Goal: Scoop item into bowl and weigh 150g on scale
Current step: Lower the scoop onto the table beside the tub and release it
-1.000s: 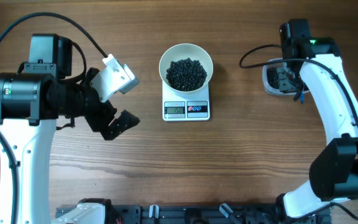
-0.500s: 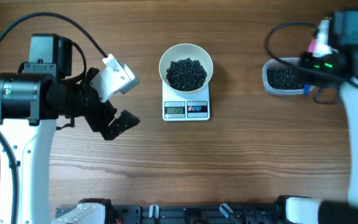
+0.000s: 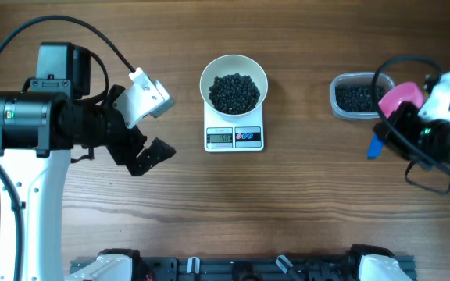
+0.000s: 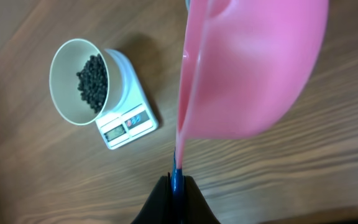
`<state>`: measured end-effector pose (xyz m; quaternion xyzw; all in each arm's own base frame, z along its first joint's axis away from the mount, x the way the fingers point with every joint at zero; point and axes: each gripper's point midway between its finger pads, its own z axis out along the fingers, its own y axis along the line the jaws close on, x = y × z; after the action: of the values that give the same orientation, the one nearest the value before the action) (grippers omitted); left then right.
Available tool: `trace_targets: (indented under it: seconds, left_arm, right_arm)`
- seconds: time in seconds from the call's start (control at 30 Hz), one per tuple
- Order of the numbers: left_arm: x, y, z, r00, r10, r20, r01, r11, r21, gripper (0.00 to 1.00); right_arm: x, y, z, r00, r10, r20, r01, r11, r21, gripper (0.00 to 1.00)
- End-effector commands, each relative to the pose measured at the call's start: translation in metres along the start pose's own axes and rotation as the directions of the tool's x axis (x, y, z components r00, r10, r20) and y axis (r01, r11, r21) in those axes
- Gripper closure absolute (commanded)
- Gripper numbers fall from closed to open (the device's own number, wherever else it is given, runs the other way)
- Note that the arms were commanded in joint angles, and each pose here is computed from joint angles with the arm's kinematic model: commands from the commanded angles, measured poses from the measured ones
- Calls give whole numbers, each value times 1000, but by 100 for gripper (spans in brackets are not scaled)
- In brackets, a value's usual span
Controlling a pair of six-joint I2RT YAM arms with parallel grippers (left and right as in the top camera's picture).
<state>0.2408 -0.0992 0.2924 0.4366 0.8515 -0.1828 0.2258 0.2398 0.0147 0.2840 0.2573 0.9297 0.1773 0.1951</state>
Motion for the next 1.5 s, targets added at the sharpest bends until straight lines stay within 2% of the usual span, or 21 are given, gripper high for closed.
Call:
trace_targets:
  seconds: [0.0, 0.2, 0.4, 0.53, 0.8, 0.93, 1.2, 1.47]
  left_arm:
    - [-1, 0, -5, 1000, 16, 10, -16, 1000, -17, 0]
    - [-1, 0, -5, 1000, 16, 10, -16, 1000, -17, 0]
    - [-1, 0, -5, 1000, 16, 10, -16, 1000, -17, 0]
    - [-1, 0, -5, 1000, 17, 10, -16, 1000, -18, 0]
    - [-1, 0, -5, 1000, 16, 10, -16, 1000, -17, 0]
    - [-1, 0, -5, 1000, 16, 10, -16, 1000, -17, 0]
    - [-1, 0, -5, 1000, 16, 10, -16, 1000, -17, 0]
    - [-1, 0, -5, 1000, 16, 10, -16, 1000, -17, 0]
  right_arm:
    - [24, 2, 20, 991, 105, -81, -112, 990, -81, 96]
    - [52, 13, 84, 975, 101, -199, -152, 953, -262, 96]
    - [61, 26, 130, 976, 54, -209, -134, 911, -391, 96]
    - [65, 13, 156, 972, 114, -204, -185, 910, -372, 96]
    - [68, -2, 190, 988, 65, -142, -117, 911, -394, 96]
    - [69, -23, 209, 984, 111, -137, -148, 942, -302, 96]
    - [74, -36, 243, 973, 131, -189, -179, 949, -260, 96]
    - [84, -46, 253, 964, 131, -232, -183, 958, -220, 95]
